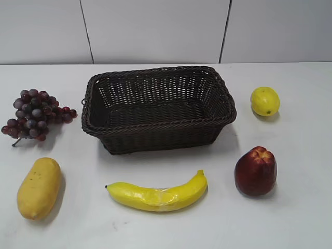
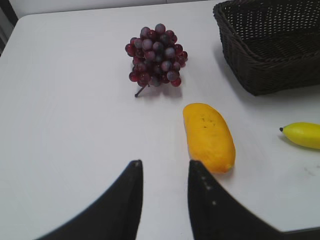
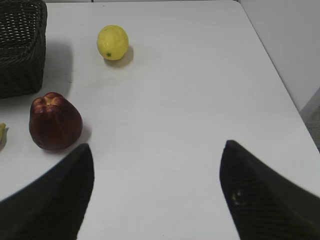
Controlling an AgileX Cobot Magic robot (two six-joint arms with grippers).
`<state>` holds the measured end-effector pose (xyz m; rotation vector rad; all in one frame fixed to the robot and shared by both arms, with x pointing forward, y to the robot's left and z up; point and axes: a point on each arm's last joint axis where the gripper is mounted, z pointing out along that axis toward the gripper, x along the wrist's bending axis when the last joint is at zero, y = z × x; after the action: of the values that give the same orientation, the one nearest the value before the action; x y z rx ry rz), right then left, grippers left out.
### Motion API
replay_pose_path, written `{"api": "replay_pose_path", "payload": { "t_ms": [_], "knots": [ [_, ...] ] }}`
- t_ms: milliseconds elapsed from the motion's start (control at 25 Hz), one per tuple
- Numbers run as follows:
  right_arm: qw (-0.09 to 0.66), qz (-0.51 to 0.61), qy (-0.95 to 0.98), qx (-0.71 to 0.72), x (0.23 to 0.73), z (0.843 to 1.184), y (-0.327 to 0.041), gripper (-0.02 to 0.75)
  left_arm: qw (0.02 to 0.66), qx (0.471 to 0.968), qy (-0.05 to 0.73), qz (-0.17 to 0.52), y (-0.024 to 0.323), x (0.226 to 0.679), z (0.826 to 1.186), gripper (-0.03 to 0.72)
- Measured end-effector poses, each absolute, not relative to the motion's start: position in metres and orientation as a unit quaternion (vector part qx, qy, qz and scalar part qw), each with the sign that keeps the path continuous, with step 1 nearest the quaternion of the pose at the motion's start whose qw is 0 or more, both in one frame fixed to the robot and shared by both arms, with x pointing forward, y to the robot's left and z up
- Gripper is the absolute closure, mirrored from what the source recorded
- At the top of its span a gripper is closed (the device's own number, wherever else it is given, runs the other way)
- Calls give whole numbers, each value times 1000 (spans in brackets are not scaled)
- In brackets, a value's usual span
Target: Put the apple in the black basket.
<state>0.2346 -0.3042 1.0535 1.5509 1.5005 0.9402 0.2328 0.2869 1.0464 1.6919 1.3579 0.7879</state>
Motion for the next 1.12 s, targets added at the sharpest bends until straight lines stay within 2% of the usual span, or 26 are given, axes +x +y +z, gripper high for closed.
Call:
{"api": "replay_pose_path", "payload": {
  "t_ms": [400,520,640,880,1120],
  "knots": [
    [384,371,589,607,235,1054,-304,145,405,670,538,312,287,233,1046,452],
    [380,379,594,599,240,1061,-302,98,405,670,538,312,287,233,1046,452],
    [383,384,602,586,261,1074,-299,69,405,670,538,312,287,233,1046,452],
    [350,412,595,595,319,1083,-292,71,405,670,538,312,287,233,1046,452],
    [247,335,675,609,380,1055,-281,84,405,670,538,312,287,233,1046,452]
  ]
}}
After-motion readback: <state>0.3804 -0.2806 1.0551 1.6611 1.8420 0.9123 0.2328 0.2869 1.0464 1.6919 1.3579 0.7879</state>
